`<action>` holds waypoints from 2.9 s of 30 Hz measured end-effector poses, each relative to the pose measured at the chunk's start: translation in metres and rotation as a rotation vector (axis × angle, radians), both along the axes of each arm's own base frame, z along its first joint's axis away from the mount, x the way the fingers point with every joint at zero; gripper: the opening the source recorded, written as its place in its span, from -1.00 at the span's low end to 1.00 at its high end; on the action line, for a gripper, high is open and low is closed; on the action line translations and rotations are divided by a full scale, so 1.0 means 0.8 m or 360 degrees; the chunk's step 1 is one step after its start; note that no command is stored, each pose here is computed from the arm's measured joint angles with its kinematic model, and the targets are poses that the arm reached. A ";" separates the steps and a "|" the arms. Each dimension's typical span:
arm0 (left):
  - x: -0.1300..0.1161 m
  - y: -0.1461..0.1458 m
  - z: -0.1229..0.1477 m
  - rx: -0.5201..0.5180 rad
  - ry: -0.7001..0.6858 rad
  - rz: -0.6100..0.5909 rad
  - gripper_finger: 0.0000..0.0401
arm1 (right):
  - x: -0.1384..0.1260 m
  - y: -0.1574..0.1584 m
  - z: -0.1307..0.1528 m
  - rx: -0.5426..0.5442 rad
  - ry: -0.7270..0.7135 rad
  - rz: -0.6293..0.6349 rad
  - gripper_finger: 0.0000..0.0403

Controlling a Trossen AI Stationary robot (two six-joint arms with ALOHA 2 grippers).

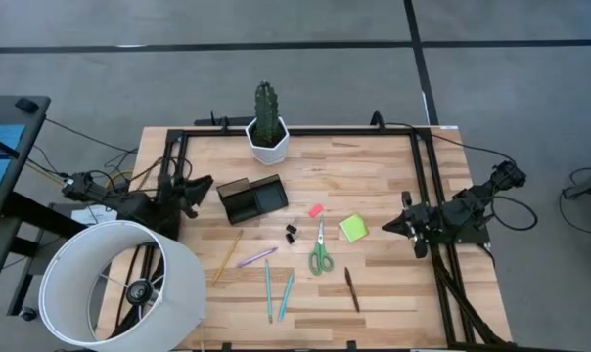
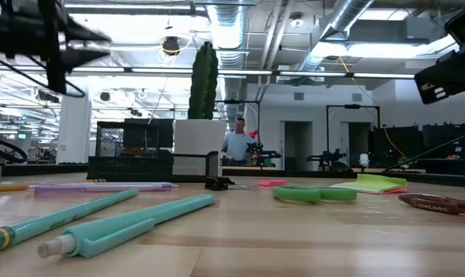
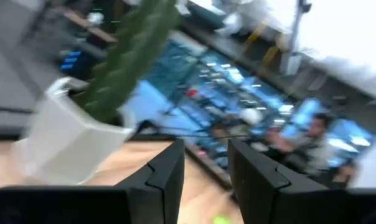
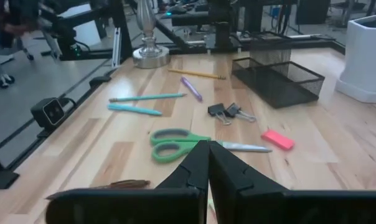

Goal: Pick and place office supplies into organizer
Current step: Put the green sticky notes into the black mesh organizer

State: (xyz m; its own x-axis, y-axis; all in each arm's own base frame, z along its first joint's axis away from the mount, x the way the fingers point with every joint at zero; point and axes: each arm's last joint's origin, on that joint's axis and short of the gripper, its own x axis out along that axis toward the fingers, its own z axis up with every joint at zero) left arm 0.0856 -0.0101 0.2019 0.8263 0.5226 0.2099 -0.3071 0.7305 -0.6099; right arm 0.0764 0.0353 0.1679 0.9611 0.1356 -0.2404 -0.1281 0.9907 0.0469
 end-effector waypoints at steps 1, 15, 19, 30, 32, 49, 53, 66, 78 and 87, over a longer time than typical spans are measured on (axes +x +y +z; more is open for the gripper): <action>-0.002 0.000 0.009 0.0011 -0.0056 -0.0029 -0.43 | 0.000 0.000 0.000 0.0000 -0.0001 0.0000 -1.00; 0.045 -0.021 0.139 0.0297 0.0071 -0.0043 -0.43 | 0.000 0.000 0.000 0.0066 0.0008 -0.0013 -1.00; 0.077 -0.034 0.186 0.0393 0.0133 -0.0013 -0.43 | 0.001 0.001 0.005 0.0122 -0.0041 -0.0020 -1.00; 0.129 -0.053 0.241 0.0561 0.0461 0.0094 -0.43 | -0.021 -0.017 0.122 0.0618 -0.1051 -0.0084 -1.00; 0.131 -0.054 0.244 0.0582 0.0474 0.0096 -0.43 | -0.023 -0.018 0.133 0.0546 -0.0885 -0.0078 -1.00; 0.132 -0.054 0.235 0.0640 0.0606 0.0095 -0.43 | 0.064 0.034 0.210 0.0625 -0.0374 -0.0230 -1.00; 0.133 -0.054 0.235 0.0645 0.0610 0.0088 -0.43 | 0.087 0.044 0.199 0.0582 -0.0294 -0.0284 -1.00; 0.132 -0.054 0.236 0.0730 0.0648 0.0100 -0.43 | 0.152 0.047 0.139 0.0381 0.0107 -0.0481 -0.97; 0.130 -0.053 0.237 0.0760 0.0661 0.0109 -0.43 | 0.140 -0.017 0.091 0.0245 0.0941 -0.0903 -0.49; 0.130 -0.053 0.237 0.0746 0.0665 0.0129 -0.43 | 0.168 -0.035 0.031 0.0451 0.1357 -0.1040 -0.33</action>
State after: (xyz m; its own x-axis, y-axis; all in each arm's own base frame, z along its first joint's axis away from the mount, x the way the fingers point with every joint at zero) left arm 0.1894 -0.0524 0.3915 0.8496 0.5178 0.1002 -0.5158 0.8554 -0.0472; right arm 0.2109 0.0073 0.1929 0.4022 -0.1822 -0.8972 0.5969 0.7952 0.1062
